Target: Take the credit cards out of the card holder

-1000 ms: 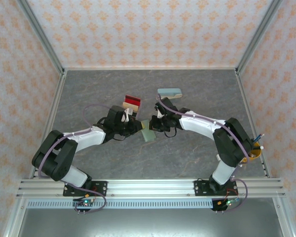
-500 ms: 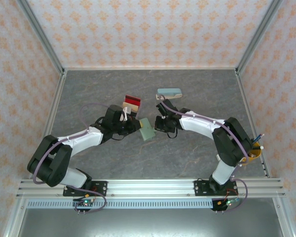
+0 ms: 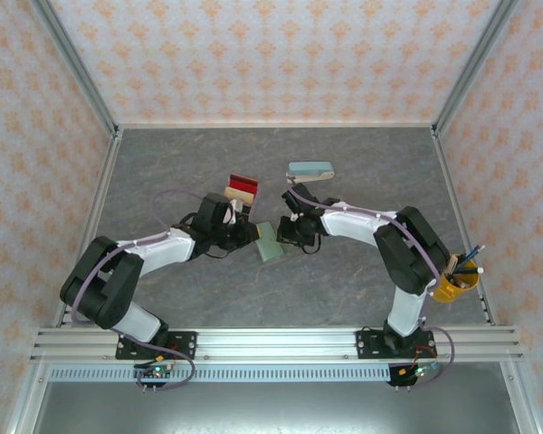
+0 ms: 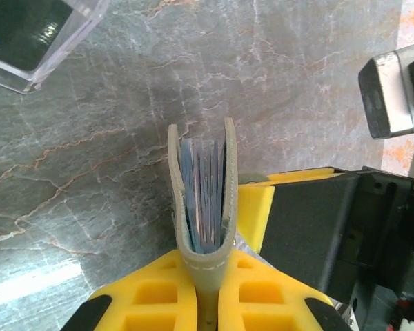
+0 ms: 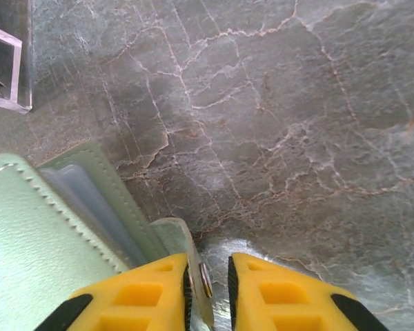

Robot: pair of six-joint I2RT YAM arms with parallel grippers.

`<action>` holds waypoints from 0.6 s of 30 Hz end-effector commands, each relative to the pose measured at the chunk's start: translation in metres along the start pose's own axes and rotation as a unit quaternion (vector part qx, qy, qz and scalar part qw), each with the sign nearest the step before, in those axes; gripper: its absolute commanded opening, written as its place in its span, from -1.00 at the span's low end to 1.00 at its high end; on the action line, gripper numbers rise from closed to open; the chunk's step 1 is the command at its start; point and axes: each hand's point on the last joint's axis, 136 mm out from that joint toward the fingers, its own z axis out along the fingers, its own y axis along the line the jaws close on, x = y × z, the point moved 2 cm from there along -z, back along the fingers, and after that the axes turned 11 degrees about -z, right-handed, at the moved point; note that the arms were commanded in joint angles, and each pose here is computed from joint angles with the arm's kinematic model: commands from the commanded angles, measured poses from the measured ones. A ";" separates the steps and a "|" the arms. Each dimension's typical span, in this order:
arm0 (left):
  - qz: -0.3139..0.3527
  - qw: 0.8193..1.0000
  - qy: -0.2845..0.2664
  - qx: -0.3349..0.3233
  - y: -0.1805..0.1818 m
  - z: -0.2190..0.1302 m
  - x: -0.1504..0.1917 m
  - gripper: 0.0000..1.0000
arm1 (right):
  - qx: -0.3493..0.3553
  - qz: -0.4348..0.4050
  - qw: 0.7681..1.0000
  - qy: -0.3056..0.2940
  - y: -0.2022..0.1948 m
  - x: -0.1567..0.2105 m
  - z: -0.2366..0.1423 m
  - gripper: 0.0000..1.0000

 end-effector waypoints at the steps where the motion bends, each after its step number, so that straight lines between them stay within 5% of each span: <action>1: 0.004 1.000 -0.012 0.001 -0.002 0.003 -0.005 -1.00 | -0.013 -0.011 1.000 -0.012 0.007 -0.012 -0.001 -0.57; 14: 0.000 0.998 0.021 -0.065 0.021 0.009 0.002 -1.00 | 0.023 -0.029 0.999 -0.025 0.001 -0.024 0.002 -0.66; 18: 0.002 0.997 0.018 -0.079 0.019 0.006 0.000 -0.69 | 0.034 -0.033 0.999 -0.027 -0.001 -0.025 0.000 -0.81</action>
